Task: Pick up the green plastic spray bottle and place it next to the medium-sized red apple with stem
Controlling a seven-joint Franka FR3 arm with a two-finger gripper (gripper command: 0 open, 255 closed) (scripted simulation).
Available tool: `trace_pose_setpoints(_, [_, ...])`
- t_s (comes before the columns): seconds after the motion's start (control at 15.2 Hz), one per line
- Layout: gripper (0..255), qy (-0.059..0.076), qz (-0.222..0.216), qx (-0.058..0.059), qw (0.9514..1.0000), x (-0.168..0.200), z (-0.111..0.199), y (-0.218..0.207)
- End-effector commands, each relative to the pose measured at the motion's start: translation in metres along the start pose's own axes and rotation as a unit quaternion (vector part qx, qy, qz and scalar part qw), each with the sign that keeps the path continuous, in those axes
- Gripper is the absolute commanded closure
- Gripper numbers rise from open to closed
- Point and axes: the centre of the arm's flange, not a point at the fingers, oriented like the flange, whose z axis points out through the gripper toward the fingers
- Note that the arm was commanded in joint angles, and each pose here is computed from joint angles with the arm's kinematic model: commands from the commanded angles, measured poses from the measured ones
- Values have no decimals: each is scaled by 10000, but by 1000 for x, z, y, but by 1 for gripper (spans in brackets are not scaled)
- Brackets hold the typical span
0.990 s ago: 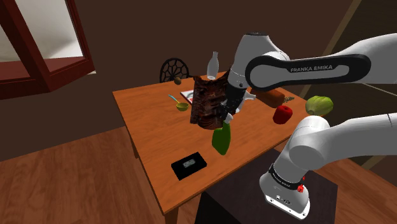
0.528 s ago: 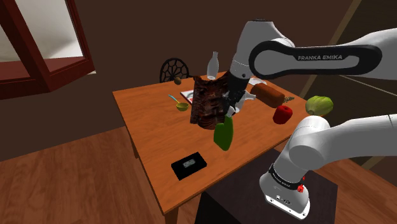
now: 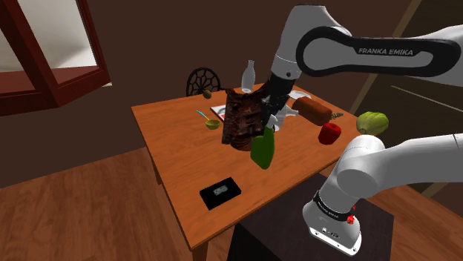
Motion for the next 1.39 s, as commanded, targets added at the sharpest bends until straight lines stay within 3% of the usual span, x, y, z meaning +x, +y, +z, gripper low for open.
trace_pose_setpoints(0.0, [255,-1,1,-1,10000,2,-12,0])
trace_pose_setpoints(1.32, [255,-1,1,-1,10000,9,-117,-4])
